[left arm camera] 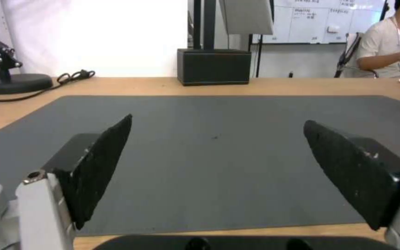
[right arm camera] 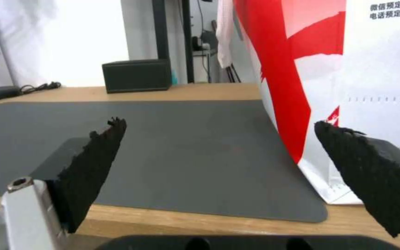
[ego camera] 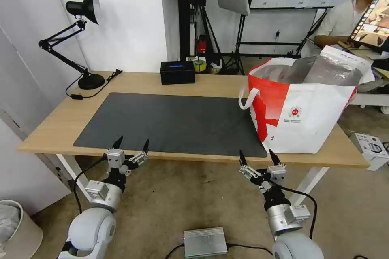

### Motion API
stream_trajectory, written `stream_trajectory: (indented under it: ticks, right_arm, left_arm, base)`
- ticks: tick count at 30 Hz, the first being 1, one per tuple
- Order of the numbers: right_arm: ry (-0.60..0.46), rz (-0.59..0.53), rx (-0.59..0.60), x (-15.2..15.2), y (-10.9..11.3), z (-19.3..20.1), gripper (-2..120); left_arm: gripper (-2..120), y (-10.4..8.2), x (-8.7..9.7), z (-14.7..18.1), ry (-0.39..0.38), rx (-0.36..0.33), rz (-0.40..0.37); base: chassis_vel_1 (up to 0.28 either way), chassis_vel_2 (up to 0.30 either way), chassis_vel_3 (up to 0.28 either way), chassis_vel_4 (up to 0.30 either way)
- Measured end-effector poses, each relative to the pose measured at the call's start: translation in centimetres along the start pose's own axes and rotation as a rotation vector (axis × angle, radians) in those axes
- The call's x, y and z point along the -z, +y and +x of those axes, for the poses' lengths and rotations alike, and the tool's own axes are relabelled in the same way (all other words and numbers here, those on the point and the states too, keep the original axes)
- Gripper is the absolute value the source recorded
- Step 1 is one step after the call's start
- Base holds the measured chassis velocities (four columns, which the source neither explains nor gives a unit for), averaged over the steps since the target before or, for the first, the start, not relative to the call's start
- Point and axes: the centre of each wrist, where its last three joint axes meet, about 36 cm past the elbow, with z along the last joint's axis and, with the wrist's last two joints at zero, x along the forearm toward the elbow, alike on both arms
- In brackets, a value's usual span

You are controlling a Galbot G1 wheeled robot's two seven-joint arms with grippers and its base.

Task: Pick up the trash from the table and place it into the takeout bag.

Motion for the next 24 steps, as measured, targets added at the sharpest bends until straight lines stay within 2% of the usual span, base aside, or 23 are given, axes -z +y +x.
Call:
stream_trajectory:
  ticks: [24]
  right_arm:
    - [0.0,0.0,0.0,0.0,0.0,0.0,100]
  left_arm:
    - [100,0.0,-0.01,-0.02,0.0,0.001,0.0]
  base:
    - [0.0,0.0,0.0,0.0]
